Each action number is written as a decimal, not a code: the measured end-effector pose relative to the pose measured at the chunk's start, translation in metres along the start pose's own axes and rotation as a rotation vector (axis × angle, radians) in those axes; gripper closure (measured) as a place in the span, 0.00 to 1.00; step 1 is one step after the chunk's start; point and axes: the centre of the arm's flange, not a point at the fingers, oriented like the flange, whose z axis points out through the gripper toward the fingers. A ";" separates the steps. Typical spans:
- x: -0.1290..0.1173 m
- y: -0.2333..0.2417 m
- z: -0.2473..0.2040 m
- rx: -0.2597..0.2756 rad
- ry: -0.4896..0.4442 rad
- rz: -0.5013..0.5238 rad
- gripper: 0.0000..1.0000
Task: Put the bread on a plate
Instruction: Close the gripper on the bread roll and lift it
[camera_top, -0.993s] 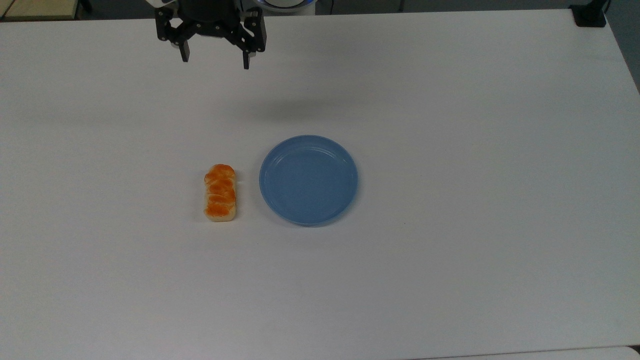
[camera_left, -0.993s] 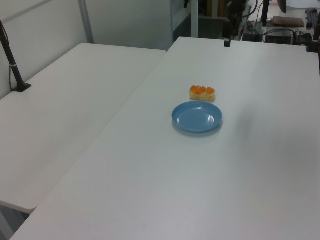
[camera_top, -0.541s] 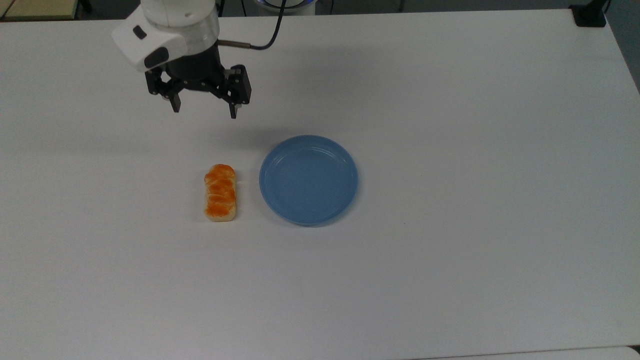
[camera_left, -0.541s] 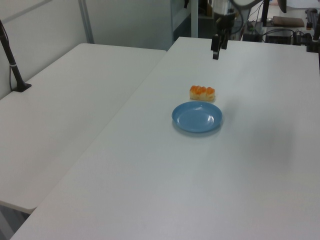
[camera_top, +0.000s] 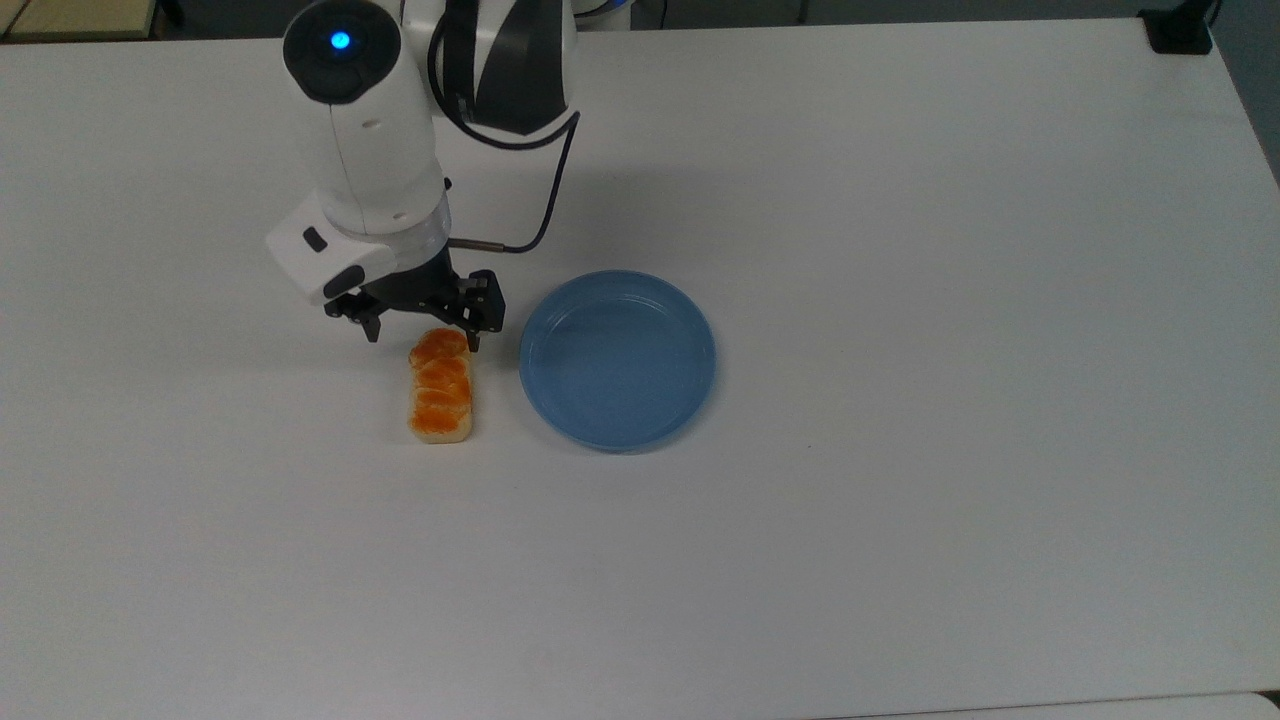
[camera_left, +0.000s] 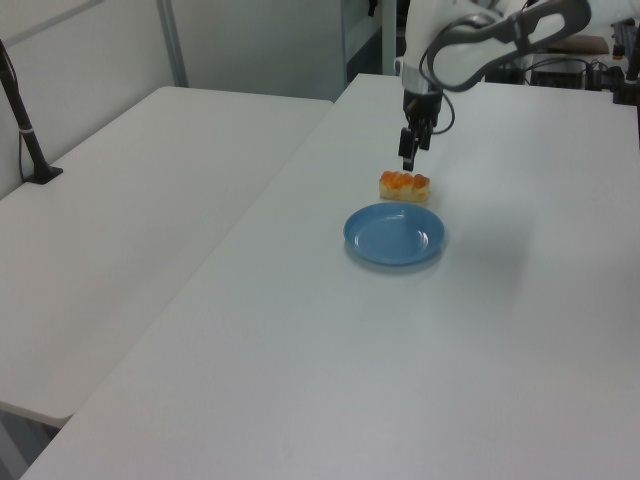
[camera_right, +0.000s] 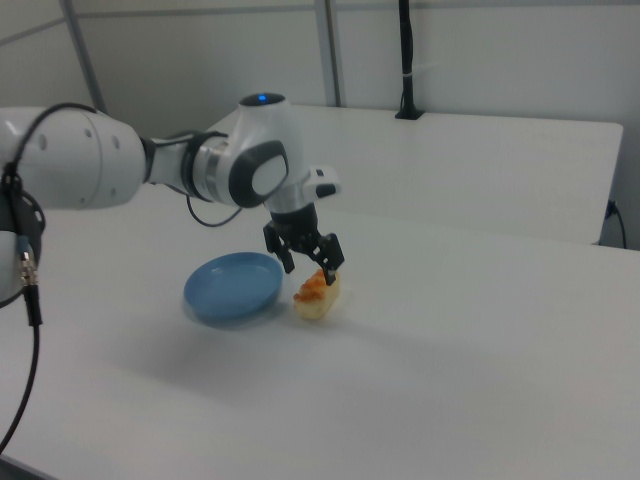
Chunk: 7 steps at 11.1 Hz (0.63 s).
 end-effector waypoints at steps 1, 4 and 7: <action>0.002 0.002 0.016 0.000 0.004 0.002 0.00; 0.006 0.006 0.042 0.001 0.014 0.008 0.00; 0.008 0.005 0.050 0.001 0.028 0.007 0.02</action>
